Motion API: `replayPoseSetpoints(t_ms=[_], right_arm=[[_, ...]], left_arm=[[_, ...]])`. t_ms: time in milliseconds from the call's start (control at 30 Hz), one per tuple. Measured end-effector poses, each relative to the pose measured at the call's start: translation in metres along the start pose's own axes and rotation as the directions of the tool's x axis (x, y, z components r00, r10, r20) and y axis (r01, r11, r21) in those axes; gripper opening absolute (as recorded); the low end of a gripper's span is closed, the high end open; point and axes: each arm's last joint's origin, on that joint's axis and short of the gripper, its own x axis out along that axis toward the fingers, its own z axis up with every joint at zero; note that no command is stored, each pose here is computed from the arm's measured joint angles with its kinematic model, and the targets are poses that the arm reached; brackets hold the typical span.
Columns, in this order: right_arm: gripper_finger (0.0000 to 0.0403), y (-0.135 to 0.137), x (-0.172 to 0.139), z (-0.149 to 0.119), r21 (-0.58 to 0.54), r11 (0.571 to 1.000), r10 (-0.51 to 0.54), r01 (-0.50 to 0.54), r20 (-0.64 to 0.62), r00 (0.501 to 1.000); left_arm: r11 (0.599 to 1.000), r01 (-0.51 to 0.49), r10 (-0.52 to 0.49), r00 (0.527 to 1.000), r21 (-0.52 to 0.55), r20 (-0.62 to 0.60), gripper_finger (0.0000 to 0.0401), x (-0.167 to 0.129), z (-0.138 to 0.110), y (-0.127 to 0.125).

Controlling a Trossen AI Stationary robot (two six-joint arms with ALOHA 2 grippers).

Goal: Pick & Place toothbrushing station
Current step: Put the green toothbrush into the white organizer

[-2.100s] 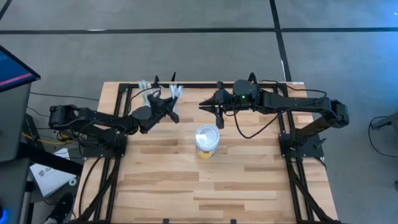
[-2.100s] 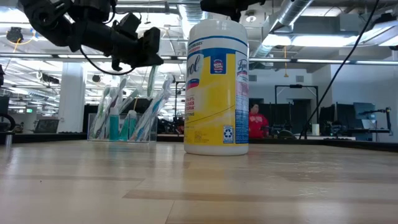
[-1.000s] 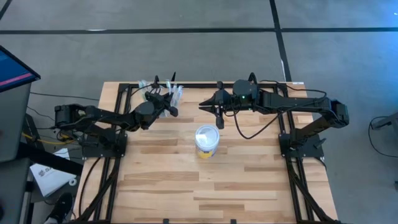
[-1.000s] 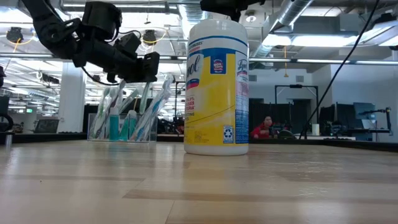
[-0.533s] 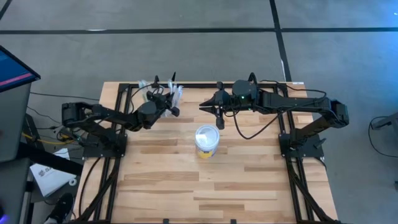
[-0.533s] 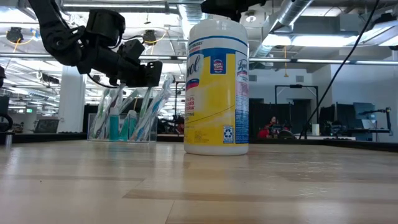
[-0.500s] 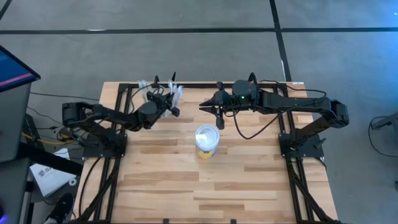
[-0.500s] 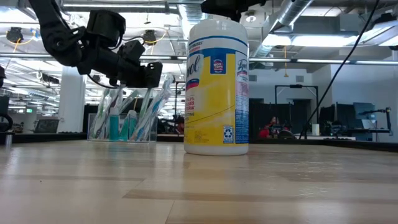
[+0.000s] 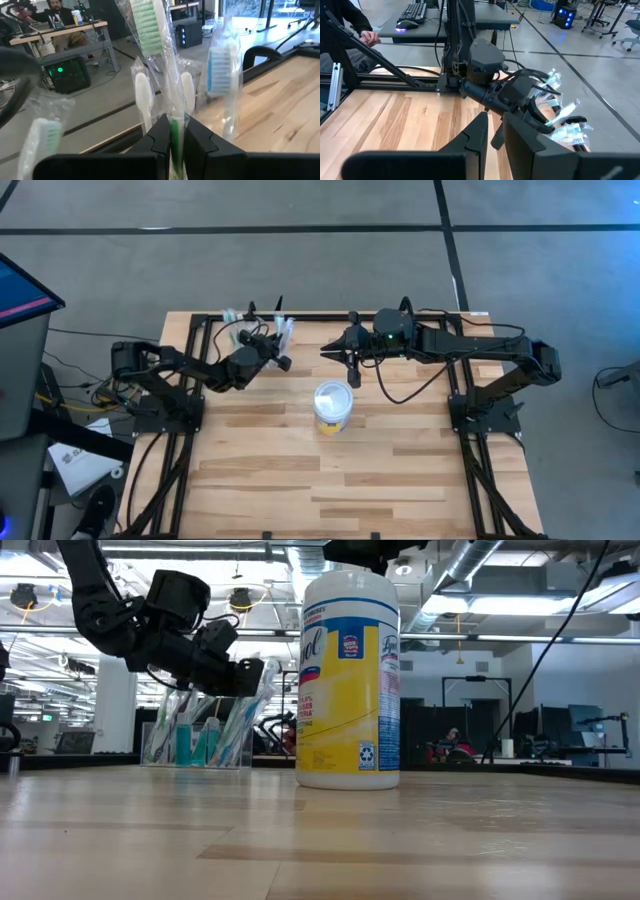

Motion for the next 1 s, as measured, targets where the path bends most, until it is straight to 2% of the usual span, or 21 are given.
replayPoseSetpoints(t_ms=[467, 1000], right_arm=[[0.0052, 0.0, 0.0, 0.0, 0.0, 1.0, 0.0, 0.0, 0.0, 1.0], [0.0052, 0.0, 0.0, 0.0, 0.0, 1.0, 0.0, 0.0, 0.0, 1.0]], left_arm=[[0.999, -0.021, 0.023, 0.998, 0.032, -0.061, 0.0018, 0.006, -0.02, -0.004], [1.0, -0.023, 0.021, 0.997, -0.017, -0.068, 0.0039, 0.006, -0.023, -0.005]])
